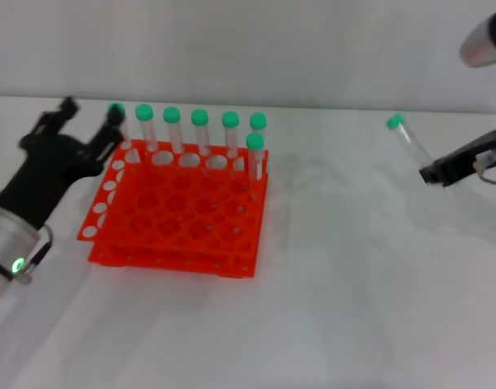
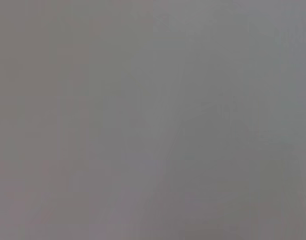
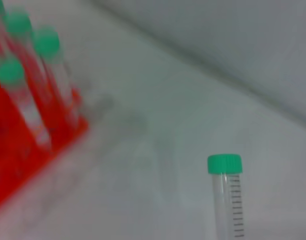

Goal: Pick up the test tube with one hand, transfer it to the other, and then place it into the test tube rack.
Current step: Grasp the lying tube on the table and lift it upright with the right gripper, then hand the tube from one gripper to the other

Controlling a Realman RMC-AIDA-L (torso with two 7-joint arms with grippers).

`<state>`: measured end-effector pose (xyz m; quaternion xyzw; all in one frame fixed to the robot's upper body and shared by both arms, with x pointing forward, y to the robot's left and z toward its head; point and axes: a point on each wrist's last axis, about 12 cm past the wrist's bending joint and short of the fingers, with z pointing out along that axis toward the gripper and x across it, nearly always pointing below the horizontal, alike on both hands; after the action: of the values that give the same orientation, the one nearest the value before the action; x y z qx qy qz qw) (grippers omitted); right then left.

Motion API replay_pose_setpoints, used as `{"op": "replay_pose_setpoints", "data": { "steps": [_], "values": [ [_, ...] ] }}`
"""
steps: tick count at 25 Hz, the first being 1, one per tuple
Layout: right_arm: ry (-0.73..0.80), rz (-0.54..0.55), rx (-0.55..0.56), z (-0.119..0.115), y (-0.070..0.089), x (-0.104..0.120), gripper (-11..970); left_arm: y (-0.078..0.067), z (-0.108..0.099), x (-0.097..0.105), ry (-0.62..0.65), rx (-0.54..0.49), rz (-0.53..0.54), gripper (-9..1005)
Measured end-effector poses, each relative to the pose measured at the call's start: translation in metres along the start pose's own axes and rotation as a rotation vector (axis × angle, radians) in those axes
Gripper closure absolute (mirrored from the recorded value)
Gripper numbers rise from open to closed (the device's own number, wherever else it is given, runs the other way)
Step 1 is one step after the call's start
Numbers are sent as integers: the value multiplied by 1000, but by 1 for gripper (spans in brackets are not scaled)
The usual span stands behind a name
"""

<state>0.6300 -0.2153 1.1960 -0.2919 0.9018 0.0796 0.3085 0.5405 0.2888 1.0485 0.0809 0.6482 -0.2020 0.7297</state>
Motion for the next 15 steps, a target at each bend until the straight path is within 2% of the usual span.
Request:
{"op": "replay_pose_setpoints", "data": {
  "steps": [7, 9, 15],
  "values": [
    [-344, -50, -82, -16, 0, 13, 771, -11, 30, -21, 50, 256, -79, 244],
    [-403, -69, -110, -14, 0, 18, 770, -19, 44, -28, 75, 341, -94, 244],
    [-539, -108, -233, 4, 5, 34, 770, -41, 74, -37, 168, 513, -132, 244]
  ]
}}
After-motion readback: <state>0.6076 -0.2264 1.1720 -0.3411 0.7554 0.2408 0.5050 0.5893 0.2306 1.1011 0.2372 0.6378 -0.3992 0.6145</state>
